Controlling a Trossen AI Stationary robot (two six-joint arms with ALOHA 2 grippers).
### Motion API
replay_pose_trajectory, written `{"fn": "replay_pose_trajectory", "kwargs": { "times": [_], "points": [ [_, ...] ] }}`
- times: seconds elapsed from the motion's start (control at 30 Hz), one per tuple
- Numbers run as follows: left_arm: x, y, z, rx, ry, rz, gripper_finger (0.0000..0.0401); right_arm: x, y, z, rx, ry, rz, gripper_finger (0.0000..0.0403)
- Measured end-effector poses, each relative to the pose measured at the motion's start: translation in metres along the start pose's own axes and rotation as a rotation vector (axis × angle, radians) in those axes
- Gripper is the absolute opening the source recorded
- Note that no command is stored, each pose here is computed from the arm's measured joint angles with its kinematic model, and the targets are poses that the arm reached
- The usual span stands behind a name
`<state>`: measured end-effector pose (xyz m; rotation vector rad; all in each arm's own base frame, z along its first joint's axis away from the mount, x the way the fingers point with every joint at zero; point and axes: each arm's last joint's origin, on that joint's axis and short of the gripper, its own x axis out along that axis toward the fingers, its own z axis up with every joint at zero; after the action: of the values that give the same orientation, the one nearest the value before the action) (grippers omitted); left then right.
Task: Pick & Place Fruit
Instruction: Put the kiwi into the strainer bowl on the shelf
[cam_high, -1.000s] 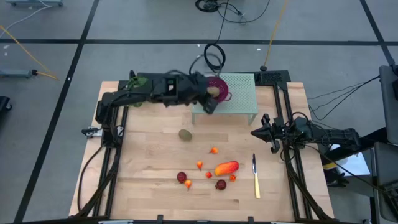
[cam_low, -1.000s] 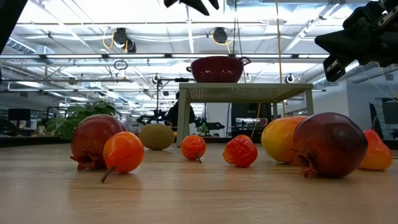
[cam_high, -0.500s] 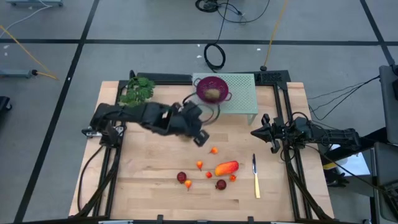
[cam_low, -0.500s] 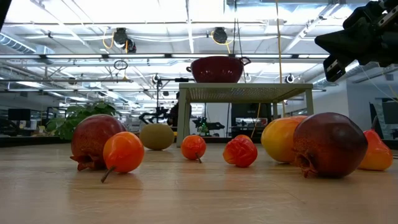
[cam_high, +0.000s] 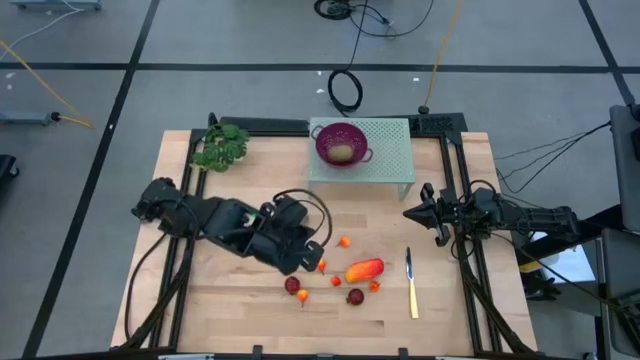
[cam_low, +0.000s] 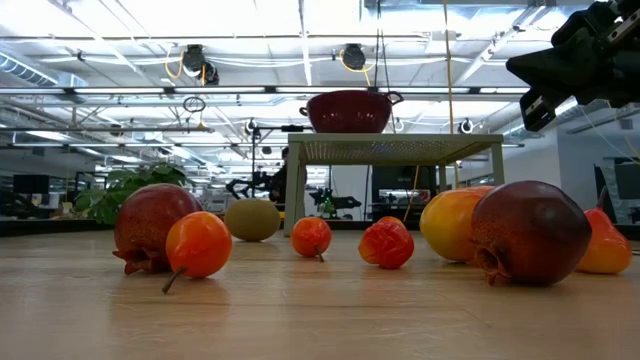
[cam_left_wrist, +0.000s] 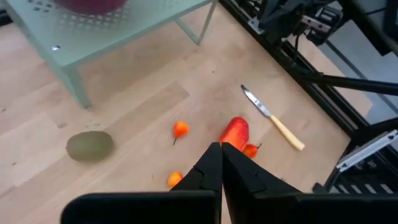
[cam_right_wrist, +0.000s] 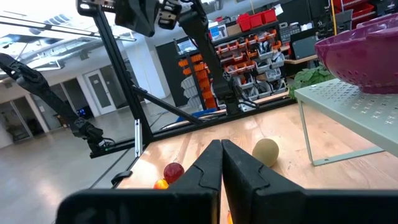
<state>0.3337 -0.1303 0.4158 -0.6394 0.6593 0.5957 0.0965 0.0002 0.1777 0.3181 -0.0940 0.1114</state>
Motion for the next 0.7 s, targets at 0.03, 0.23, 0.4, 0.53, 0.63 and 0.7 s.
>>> {"fn": "replay_pose_trajectory", "kwargs": {
  "times": [0.03,0.23,0.4,0.53,0.63,0.7],
  "points": [
    [-0.001,0.000,-0.001,-0.006,-0.006,0.005,0.0005,0.000,0.000,0.000,0.000,0.000,0.000,0.0004],
    [-0.001,0.001,-0.003,-0.004,-0.008,0.025,0.0002,0.000,0.000,0.000,0.000,0.000,0.000,0.0004],
    [0.001,0.004,0.001,-0.008,-0.012,0.036,0.0011,0.000,0.000,0.001,-0.002,-0.012,0.004,0.0004],
    [0.005,0.006,0.006,0.005,-0.007,0.043,0.0003,0.000,0.002,0.005,-0.007,-0.050,0.017,0.0004],
    [0.007,0.008,0.010,0.011,-0.004,0.049,0.0006,0.000,0.002,0.006,-0.008,-0.057,0.020,0.0004],
    [0.009,0.009,0.012,0.008,0.004,0.050,0.0009,0.000,0.002,0.005,-0.008,-0.056,0.020,0.0004]
  ]
}}
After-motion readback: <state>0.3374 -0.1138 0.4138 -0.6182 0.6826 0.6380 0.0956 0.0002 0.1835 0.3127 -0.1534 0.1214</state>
